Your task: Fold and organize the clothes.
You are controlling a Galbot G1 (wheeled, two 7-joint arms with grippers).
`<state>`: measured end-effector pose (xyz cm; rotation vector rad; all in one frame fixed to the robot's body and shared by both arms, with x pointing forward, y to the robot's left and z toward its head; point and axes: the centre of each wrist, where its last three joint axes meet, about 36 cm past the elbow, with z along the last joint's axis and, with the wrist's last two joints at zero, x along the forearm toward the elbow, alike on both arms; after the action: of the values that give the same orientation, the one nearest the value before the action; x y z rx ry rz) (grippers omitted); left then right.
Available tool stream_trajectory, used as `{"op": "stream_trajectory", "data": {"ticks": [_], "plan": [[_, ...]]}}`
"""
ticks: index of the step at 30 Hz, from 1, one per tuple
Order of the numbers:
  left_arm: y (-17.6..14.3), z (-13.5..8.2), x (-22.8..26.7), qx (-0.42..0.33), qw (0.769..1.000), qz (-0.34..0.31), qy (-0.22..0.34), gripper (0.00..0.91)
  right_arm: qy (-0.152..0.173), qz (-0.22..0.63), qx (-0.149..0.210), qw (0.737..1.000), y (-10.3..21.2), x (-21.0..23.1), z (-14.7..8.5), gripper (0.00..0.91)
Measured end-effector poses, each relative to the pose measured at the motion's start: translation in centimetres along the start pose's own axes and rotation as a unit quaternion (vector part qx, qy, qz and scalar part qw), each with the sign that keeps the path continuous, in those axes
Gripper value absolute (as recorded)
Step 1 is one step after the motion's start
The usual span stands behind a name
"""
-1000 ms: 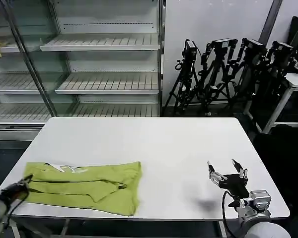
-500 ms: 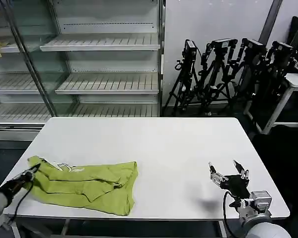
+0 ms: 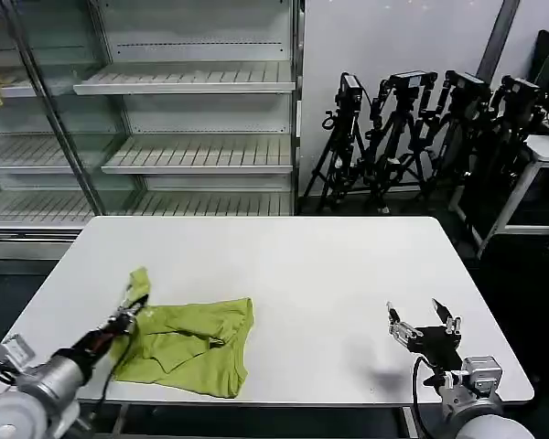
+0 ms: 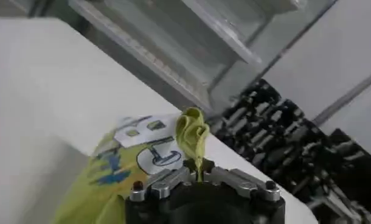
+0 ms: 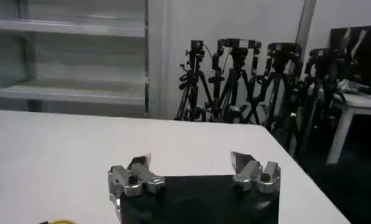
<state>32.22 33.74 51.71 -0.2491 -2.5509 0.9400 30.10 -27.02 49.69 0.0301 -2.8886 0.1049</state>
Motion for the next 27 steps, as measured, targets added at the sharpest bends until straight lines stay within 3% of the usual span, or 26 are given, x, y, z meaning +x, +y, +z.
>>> {"op": "stream_trajectory", "data": {"ticks": [13, 15, 16, 27], "plan": [[-3.0, 5.6, -3.1, -0.013, 0.998, 0.039, 0.045, 0.040, 0.002, 0.000, 0.002, 1.000, -0.2, -0.3, 0.3, 0.907], [-3.1, 6.2, -3.4, -0.020, 0.998, 0.039, 0.052, 0.554, 0.003, 0.000, 0.002, 1.000, -0.2, -0.4, 0.3, 0.907], [-3.0, 6.5, -3.5, -0.025, 0.997, 0.038, 0.056, 0.907, 0.004, -0.001, 0.002, 1.000, -0.1, -0.4, 0.4, 0.907], [-3.0, 7.3, -3.4, -0.078, 0.993, 0.044, 0.081, 0.907, 0.004, -0.005, 0.000, 1.000, 0.1, -0.5, 0.4, 0.907]]}}
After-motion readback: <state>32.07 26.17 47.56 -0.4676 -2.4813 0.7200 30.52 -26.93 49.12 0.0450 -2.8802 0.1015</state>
